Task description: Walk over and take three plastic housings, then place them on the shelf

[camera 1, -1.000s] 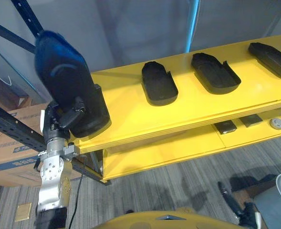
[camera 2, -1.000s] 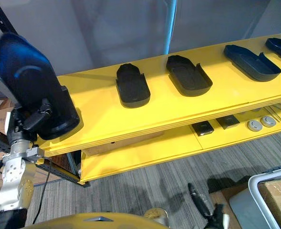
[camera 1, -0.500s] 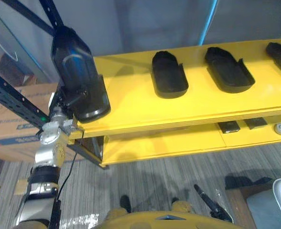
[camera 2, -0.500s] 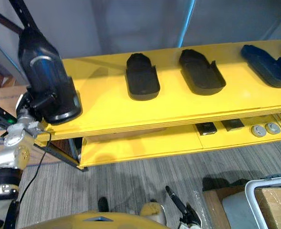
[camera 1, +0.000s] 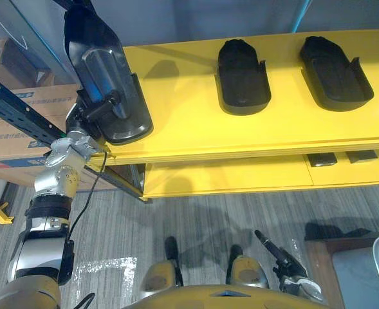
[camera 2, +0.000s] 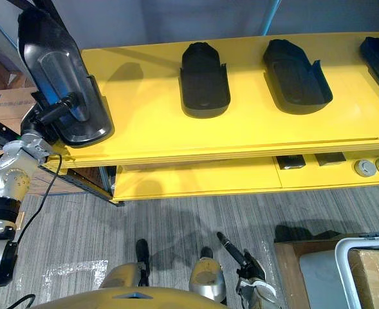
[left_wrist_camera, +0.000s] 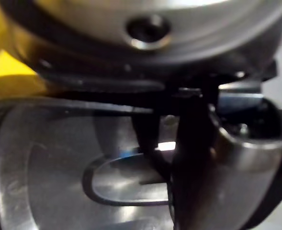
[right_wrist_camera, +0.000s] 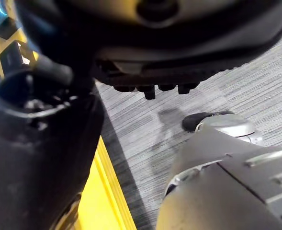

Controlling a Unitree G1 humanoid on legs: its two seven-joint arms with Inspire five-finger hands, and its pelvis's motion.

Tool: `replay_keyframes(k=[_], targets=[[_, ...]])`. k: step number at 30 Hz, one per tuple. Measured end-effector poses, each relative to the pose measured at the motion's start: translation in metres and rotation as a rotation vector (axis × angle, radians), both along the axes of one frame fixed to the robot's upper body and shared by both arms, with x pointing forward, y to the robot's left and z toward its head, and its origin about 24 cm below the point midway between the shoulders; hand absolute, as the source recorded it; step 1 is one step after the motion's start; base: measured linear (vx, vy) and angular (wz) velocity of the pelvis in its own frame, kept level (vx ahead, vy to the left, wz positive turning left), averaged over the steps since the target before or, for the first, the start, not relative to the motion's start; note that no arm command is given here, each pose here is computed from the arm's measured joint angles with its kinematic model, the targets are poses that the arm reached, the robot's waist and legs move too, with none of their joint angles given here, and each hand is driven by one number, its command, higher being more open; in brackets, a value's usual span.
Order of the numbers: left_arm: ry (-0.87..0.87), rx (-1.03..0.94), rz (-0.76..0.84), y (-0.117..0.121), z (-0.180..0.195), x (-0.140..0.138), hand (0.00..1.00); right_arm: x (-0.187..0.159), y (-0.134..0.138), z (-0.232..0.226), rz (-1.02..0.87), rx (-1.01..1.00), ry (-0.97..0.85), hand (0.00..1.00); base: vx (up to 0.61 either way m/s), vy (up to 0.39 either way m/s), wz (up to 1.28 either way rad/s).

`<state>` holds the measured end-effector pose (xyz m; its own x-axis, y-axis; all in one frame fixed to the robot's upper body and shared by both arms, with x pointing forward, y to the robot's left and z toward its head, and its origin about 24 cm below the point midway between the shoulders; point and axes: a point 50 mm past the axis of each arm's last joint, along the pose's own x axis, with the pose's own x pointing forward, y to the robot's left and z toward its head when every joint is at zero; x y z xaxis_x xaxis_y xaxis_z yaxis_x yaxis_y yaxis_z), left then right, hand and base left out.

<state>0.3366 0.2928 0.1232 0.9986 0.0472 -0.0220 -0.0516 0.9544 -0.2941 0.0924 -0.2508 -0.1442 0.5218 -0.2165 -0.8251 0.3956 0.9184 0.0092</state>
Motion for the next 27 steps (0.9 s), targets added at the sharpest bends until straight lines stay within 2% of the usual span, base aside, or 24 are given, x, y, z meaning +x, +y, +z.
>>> replay_keyframes(k=[9,27], targets=[[0.1,-0.048,-0.115,0.001,-0.005,0.002,0.0,-0.016,-0.001,-0.002,-0.004,0.01,0.031,1.0,-0.01,0.004,-0.06],[0.128,-0.06,-0.118,0.003,0.0,0.01,0.0,-0.022,-0.001,-0.003,-0.032,0.016,0.037,1.0,-0.01,0.001,0.01]])
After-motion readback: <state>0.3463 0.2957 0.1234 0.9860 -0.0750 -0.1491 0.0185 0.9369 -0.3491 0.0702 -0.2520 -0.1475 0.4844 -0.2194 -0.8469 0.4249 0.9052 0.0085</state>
